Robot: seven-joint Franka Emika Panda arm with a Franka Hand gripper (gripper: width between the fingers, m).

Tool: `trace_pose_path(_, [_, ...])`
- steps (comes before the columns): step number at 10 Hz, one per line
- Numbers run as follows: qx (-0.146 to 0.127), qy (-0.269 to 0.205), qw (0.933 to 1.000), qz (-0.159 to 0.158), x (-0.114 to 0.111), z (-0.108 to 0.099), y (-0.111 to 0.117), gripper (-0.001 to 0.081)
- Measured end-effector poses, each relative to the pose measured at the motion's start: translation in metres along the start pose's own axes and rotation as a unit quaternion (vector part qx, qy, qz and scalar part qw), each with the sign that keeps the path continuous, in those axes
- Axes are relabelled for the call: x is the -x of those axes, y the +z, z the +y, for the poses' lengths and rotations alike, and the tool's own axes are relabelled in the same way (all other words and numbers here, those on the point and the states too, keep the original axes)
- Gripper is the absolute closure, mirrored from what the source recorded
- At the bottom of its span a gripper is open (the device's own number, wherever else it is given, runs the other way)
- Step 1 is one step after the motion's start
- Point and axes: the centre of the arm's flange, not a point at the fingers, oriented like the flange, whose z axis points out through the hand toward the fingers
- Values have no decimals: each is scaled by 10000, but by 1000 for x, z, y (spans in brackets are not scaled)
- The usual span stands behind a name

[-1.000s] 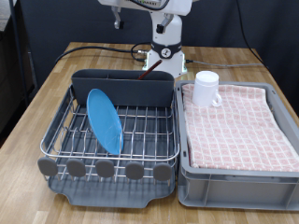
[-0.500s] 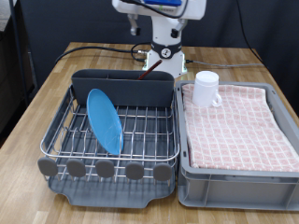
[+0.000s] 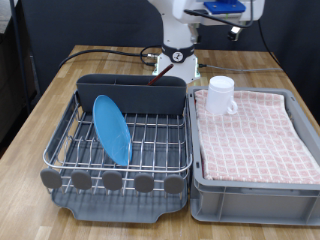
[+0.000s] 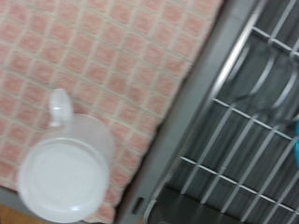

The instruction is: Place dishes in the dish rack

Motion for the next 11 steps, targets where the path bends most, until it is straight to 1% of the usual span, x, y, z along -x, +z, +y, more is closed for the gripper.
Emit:
trace_pose_path(3, [-128,-116,9997,-159,28,-50,4,4])
trace_pose_path(4, [-121,-54,9998,-171,30,-54,6,4])
trace_pose_path(5, [-117,-61,9998,-168,30,-54,6,4])
trace_pose_path(8, [51,-197,9994,-286,32,-52,10,4])
trace_pose_path(11, [141,-310,9990,-294,35,-60,15,4])
